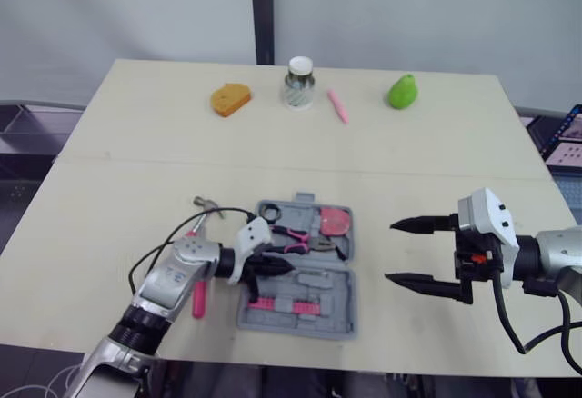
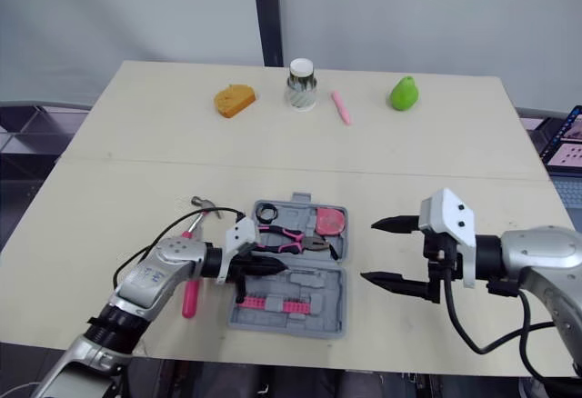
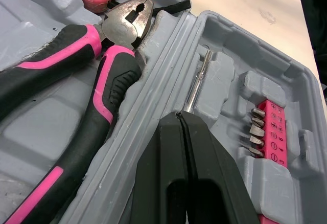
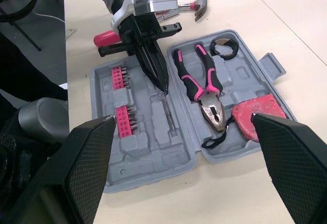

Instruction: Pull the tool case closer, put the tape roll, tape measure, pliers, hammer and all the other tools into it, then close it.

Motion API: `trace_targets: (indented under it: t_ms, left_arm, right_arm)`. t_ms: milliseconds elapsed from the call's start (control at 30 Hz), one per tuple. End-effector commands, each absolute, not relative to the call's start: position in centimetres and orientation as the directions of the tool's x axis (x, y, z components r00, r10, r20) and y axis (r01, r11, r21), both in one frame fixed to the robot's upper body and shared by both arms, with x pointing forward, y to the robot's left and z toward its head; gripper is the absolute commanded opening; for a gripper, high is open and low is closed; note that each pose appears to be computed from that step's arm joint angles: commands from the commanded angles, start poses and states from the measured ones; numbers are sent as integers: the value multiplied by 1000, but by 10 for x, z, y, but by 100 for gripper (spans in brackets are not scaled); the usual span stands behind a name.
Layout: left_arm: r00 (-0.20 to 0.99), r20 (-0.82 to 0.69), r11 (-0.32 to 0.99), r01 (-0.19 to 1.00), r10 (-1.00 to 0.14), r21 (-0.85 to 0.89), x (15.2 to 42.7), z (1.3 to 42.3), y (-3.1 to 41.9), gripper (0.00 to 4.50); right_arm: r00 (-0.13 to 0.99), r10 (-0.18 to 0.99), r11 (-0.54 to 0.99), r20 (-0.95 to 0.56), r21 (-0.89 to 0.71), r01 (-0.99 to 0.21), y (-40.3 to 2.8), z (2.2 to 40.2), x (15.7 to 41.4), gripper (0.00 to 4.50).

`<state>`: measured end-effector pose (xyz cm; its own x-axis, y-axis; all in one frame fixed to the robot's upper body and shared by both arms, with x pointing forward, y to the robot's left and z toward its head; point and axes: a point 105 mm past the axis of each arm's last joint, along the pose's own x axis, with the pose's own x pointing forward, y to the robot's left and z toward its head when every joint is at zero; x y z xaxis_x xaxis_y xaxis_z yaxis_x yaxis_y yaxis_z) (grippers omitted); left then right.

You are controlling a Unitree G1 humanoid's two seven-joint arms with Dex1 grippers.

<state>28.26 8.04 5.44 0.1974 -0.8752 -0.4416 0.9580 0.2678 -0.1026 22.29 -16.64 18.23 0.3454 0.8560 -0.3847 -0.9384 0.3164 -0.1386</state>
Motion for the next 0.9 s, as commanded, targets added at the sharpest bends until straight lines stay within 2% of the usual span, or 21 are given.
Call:
trace_targets:
  t_ms: [33, 900]
  left_arm:
    - [182, -432, 246, 965, -883, -96, 279, 58, 78, 3]
    - [104, -609, 46, 993, -787, 111, 258, 22, 82, 3]
  right_arm:
    - [359, 856, 310, -371, -188, -932, -166, 192, 221, 450]
    - [384, 838, 320, -388, -221, -921, -169, 187, 224, 450]
